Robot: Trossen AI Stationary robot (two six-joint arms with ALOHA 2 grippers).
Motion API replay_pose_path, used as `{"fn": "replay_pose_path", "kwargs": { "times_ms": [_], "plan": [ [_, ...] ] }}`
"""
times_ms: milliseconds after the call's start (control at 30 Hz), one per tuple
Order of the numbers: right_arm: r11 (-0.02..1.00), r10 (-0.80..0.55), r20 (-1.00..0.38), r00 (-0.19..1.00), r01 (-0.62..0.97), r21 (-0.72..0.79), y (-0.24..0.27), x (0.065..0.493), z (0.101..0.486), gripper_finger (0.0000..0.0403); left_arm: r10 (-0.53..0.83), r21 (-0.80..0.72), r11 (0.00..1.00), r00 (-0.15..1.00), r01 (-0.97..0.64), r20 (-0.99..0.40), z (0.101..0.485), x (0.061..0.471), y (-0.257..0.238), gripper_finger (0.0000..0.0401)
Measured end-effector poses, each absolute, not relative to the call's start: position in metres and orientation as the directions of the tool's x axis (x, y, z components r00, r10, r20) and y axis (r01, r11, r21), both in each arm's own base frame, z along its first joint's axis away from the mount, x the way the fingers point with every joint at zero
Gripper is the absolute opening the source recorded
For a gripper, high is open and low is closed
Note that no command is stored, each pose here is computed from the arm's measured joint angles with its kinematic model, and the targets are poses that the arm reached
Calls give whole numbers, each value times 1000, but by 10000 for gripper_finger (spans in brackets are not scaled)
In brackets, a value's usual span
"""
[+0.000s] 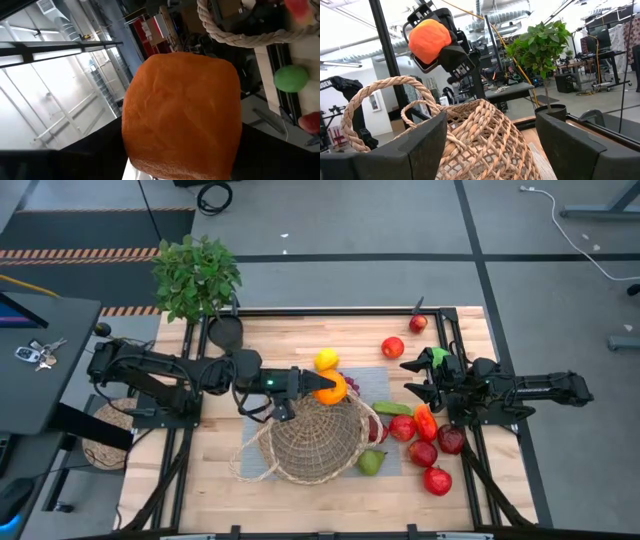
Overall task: Build produce basket
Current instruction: Put the orange into the brown basket
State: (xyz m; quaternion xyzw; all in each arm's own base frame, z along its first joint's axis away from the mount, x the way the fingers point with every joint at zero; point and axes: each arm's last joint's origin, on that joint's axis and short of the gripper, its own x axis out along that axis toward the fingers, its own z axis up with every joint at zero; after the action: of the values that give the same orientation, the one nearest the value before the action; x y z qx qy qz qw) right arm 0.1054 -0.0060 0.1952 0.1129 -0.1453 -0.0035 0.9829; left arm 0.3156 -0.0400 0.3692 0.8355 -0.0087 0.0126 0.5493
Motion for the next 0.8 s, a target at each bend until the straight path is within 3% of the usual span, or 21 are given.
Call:
{"fn": "replay_pose_path", "kwargs": {
  "times_ms": [133, 233, 433, 600, 700, 800],
  "plan": [
    [974, -40, 285, 958, -25, 223, -6, 105, 195, 308, 0, 928, -372, 1000, -29, 31, 369, 316, -40, 268],
    [975, -40, 284, 958, -25, 223, -6, 105, 195, 308, 0, 965, -260, 1000, -30, 31, 369, 316, -40, 268],
    [975, -40, 284, 958, -25, 223, -6, 105, 195, 308, 0, 972, 234, 1000, -30, 31, 369, 316, -40, 270],
    [974, -40, 284, 958, -25, 223, -6, 105, 195, 308, -1, 760, 649, 1000, -23, 31, 369, 316, -40, 270],
    [974, -40, 284, 958, -25, 223, -6, 105, 195, 308, -6, 565, 825, 1000, -12, 30, 369, 315, -42, 270],
    [975, -40, 285, 958, -25, 223, -6, 105, 195, 308, -6, 390, 921, 1000, -6, 29, 369, 315, -42, 270]
  ]
}}
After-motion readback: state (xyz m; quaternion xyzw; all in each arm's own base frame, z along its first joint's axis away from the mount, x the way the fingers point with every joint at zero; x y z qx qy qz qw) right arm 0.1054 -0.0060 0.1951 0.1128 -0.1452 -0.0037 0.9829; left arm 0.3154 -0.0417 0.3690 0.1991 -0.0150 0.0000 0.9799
